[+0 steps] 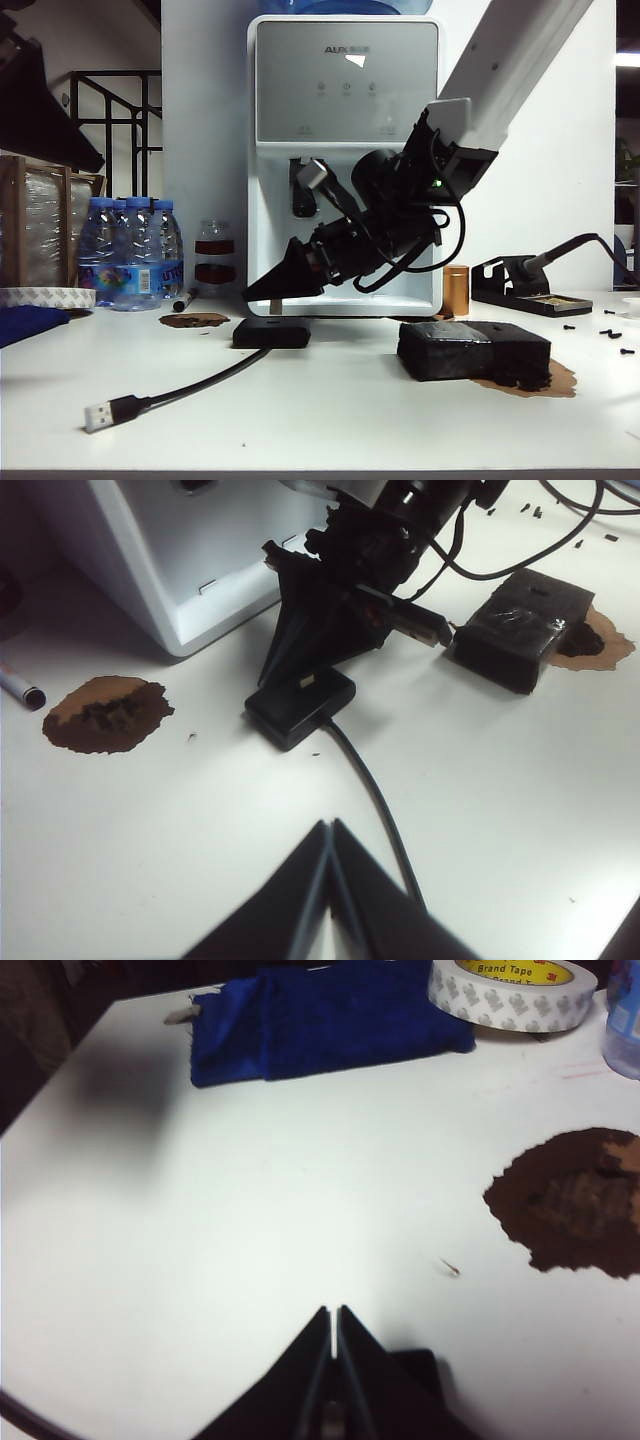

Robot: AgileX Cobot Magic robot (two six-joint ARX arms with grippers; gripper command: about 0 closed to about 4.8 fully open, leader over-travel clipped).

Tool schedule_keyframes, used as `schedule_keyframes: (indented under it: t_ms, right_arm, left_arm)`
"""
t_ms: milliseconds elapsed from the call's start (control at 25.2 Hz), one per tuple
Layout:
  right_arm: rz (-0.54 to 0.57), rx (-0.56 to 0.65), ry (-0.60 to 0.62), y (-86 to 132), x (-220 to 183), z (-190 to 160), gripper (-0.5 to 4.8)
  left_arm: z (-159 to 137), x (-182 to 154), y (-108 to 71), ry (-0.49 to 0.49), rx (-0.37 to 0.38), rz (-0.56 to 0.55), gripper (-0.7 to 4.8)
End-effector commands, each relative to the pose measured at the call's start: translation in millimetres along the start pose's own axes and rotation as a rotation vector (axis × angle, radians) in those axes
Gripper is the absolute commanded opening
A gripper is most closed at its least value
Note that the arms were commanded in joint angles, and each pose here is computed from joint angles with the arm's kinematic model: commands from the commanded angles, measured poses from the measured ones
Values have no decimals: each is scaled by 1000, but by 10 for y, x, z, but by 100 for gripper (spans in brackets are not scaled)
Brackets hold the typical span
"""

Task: Take the USB flash drive out of the black sponge and insert it into the slot on top of the black USB adpator box.

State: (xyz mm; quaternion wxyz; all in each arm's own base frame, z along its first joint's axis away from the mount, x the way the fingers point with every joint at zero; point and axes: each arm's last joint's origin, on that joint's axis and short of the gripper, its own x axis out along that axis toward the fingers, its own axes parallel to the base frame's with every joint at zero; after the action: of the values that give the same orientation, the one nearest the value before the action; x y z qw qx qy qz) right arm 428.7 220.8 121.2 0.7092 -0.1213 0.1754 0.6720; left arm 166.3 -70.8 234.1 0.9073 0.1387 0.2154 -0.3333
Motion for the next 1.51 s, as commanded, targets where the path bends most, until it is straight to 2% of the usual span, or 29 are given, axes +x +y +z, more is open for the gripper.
schedule_keyframes:
  t_ms: [40, 437, 675, 874, 1073, 1351, 1510]
  right_arm:
    - [-38, -85, 19, -15, 14, 24, -5]
    - [-20, -121, -24, -60, 89, -73, -4]
    - [-6, -94, -11, -64, 139, -186, -4]
    - [28, -65, -39, -58, 132, -157, -4]
    - [52, -15, -11, -62, 117, -113, -4]
    - [-9, -114, 43, -82, 113, -128, -4]
    - [-42, -101, 72, -113, 68, -155, -3]
  left_arm:
    - [13, -1, 4, -12, 7, 4, -5]
    - [13, -1, 4, -11, 4, 4, -5]
    - [20, -1, 6, -18, 6, 6, -5]
    - [19, -1, 6, -18, 5, 6, -5]
    - [19, -1, 6, -18, -3, 6, -5]
    - [20, -1, 6, -19, -20, 5, -5]
    - [22, -1, 7, -20, -20, 6, -5]
